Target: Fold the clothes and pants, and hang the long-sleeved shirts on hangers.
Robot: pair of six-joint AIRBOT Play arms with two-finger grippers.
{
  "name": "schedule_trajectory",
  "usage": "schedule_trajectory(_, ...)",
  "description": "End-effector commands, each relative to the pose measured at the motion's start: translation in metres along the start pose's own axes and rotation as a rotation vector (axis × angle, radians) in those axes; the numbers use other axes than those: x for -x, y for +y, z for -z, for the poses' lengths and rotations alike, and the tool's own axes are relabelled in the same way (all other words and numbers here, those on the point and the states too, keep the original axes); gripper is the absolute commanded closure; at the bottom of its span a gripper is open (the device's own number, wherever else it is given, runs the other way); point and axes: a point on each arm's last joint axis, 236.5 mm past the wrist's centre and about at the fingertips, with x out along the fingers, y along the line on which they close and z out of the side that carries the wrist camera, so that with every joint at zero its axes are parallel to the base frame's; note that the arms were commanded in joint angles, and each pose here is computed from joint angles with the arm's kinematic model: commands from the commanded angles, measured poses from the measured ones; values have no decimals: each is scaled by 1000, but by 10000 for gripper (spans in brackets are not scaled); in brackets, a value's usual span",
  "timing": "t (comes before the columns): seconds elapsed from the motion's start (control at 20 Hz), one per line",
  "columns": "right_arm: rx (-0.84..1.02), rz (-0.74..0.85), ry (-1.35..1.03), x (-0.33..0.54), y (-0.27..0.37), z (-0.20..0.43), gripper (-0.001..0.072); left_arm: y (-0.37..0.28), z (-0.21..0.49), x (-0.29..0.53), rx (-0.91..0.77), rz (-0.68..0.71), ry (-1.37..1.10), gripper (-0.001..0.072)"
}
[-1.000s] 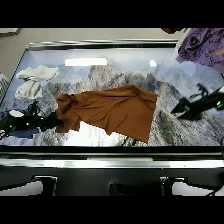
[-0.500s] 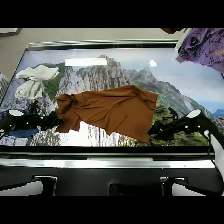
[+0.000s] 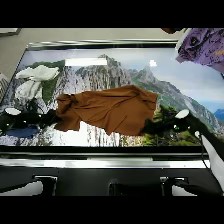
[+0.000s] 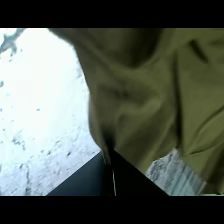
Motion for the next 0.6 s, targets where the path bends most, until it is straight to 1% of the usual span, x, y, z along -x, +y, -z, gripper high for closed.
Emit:
schedule_trajectory(0.0,134,-99,-146,65,67,-45,682,-43,-31,48,-128,24,-116,694)
schedule_trajectory(0.15,343,-112,-428,192,150,-84,682,-103,-72,148,-340,-48,-331,694)
schedule_trajectory(0.25,476,-65,-660,289,199,-82,682,-152,-86,241,-485,-113,-543,694)
schedule_trajectory(0.35,567,19,-915,384,236,-58,682,-204,-77,346,-596,-162,-809,694)
schedule_trajectory(0.4,605,68,-1032,425,249,-38,681,-225,-62,398,-632,-186,-944,694)
schedule_trajectory(0.45,631,133,-1149,464,258,-14,681,-240,-44,442,-656,-209,-1058,694)
schedule_trajectory(0.55,678,188,-1329,516,275,41,681,-258,2,514,-657,-232,-1260,693)
